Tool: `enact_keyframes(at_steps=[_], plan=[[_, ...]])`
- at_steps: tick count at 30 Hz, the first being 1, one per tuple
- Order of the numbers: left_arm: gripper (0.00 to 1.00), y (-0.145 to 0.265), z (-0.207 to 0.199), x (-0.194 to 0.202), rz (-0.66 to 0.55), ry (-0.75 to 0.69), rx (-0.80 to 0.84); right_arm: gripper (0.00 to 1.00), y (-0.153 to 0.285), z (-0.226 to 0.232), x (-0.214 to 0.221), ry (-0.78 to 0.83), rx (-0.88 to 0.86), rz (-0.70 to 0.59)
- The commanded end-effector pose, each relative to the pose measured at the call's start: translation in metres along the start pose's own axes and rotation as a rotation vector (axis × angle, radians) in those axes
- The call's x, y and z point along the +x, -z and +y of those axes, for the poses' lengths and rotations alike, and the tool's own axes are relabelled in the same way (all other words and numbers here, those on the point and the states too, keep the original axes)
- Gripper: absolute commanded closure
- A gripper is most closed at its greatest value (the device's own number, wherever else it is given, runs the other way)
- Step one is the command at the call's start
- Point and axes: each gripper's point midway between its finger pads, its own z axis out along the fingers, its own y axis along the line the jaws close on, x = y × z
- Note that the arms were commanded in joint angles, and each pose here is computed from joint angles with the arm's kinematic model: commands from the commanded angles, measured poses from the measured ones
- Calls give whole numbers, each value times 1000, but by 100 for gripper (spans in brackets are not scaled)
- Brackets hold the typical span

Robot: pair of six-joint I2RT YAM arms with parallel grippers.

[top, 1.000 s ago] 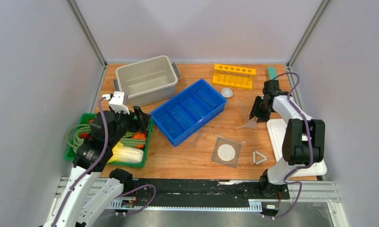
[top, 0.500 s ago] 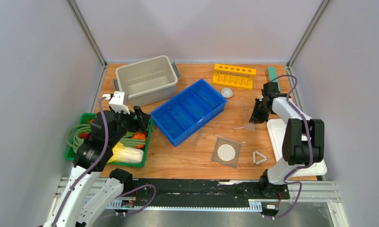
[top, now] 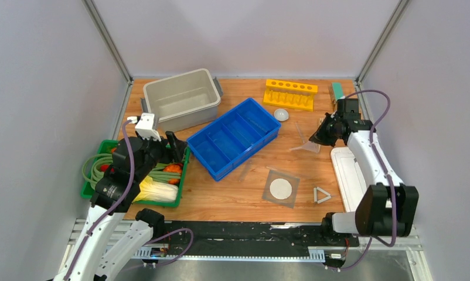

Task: Organize the chemistry lab equipment

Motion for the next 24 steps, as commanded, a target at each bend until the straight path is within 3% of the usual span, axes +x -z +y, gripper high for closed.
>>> enact_keyframes(at_steps=[1, 4, 12, 19, 24], plan=[[21, 3, -6, -16, -50, 18, 21, 100, 38, 49, -20, -188, -177, -150], [21, 3, -6, -16, -50, 19, 20, 100, 47, 90, -12, -303, -313, -206], [22, 7, -1, -18, -64, 17, -5, 100, 54, 178, -5, -458, -386, -438], [24, 16, 7, -24, -90, 8, -52, 100, 37, 256, 23, -510, -473, -446], [25, 20, 15, -26, -102, 11, -96, 100, 4, 279, 42, -600, -435, -438]])
